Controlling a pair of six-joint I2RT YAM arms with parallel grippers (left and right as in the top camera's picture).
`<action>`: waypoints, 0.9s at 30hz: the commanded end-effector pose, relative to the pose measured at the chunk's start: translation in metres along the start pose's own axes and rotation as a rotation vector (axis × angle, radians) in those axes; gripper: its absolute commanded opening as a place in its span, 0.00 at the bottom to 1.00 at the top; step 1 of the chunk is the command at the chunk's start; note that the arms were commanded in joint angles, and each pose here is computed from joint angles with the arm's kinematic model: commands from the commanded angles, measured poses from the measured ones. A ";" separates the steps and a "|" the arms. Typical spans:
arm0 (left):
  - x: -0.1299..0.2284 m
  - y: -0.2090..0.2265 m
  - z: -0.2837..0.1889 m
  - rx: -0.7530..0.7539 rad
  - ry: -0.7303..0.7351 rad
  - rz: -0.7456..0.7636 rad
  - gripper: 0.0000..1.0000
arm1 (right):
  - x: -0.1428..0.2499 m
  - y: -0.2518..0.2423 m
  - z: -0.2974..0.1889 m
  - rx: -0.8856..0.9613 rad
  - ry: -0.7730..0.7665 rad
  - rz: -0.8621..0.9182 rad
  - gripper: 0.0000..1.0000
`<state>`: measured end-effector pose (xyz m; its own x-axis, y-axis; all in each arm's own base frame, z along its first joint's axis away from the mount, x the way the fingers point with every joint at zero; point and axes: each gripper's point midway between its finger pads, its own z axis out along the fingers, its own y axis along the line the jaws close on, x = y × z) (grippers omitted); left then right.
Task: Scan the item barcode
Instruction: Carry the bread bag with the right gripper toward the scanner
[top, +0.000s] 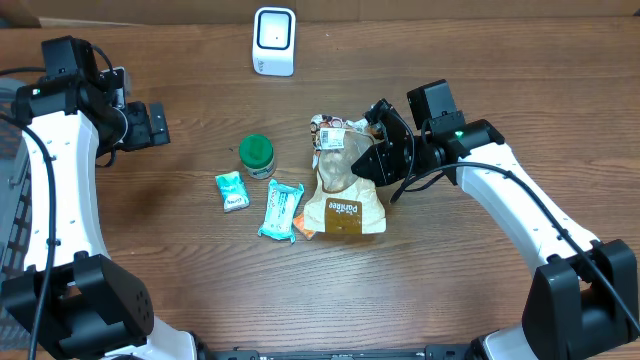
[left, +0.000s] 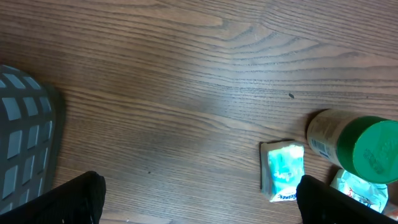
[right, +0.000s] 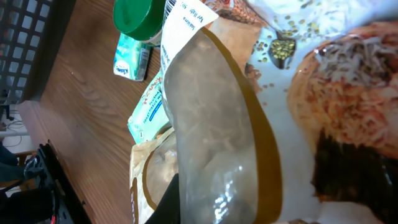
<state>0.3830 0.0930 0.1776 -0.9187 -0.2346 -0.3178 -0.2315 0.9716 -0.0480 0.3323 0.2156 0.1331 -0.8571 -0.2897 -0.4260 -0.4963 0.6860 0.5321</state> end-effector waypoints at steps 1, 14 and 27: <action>-0.005 0.001 -0.002 -0.006 -0.013 0.024 1.00 | -0.015 0.012 -0.012 -0.012 -0.042 -0.031 0.04; -0.005 0.001 -0.002 -0.006 -0.013 0.024 1.00 | -0.014 0.012 -0.012 -0.012 -0.039 -0.030 0.04; -0.005 0.001 -0.002 -0.006 -0.013 0.024 1.00 | -0.028 0.022 -0.017 -0.051 -0.075 0.035 0.04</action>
<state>0.3830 0.0930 0.1776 -0.9186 -0.2346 -0.3181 -0.2315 0.9716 -0.0479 0.3274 0.2198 0.1363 -0.8660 -0.2835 -0.4119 -0.4873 0.6632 0.5681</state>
